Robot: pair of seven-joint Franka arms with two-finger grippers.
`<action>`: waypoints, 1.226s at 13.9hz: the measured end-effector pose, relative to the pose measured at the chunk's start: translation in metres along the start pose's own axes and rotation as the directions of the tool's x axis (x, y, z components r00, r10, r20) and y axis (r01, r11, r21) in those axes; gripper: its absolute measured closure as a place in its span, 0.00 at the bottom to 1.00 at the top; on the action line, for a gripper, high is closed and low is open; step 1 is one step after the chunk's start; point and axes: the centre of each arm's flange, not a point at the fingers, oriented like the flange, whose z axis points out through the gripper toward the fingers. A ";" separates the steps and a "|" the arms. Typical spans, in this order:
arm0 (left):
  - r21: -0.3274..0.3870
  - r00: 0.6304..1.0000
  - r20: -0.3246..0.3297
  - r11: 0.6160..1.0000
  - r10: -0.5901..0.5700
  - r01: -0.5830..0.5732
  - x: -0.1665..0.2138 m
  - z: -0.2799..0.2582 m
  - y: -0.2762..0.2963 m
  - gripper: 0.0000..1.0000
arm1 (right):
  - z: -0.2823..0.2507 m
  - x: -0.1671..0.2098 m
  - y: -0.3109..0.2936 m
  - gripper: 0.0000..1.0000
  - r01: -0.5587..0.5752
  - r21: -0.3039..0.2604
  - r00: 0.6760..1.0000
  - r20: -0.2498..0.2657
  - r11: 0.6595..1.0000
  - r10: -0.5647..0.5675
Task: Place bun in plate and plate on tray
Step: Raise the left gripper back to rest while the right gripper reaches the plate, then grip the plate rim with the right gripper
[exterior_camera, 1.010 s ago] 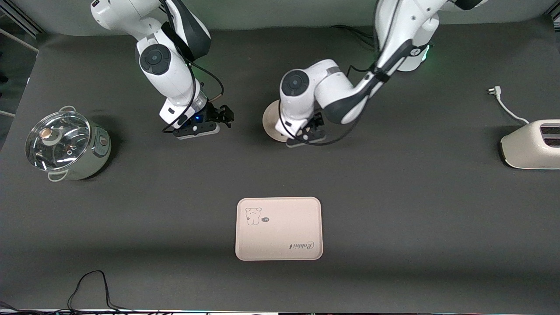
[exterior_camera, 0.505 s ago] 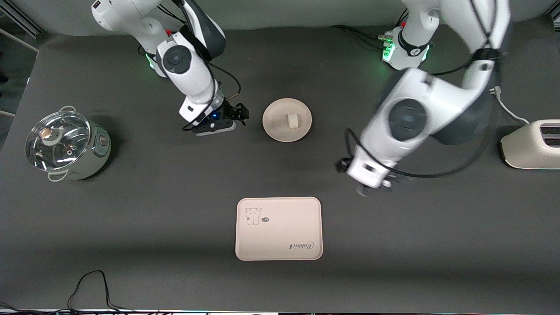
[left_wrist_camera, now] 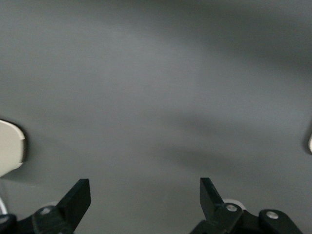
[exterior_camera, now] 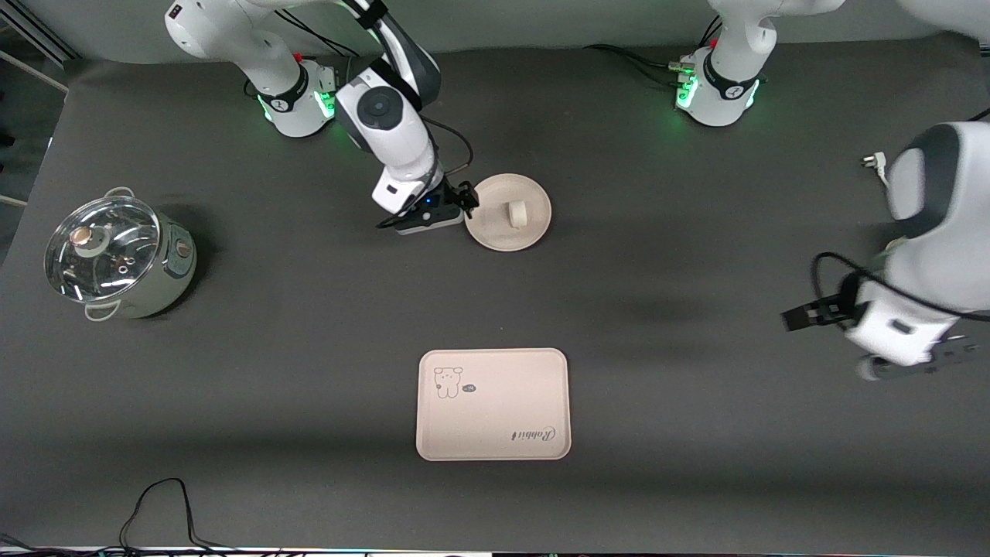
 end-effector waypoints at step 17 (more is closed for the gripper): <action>0.000 0.999 0.014 0.999 -0.037 0.037 -0.071 -0.031 -0.070 0.00 | 0.091 -0.039 -0.002 0.34 0.008 -0.019 0.999 -0.045 1.000 -0.009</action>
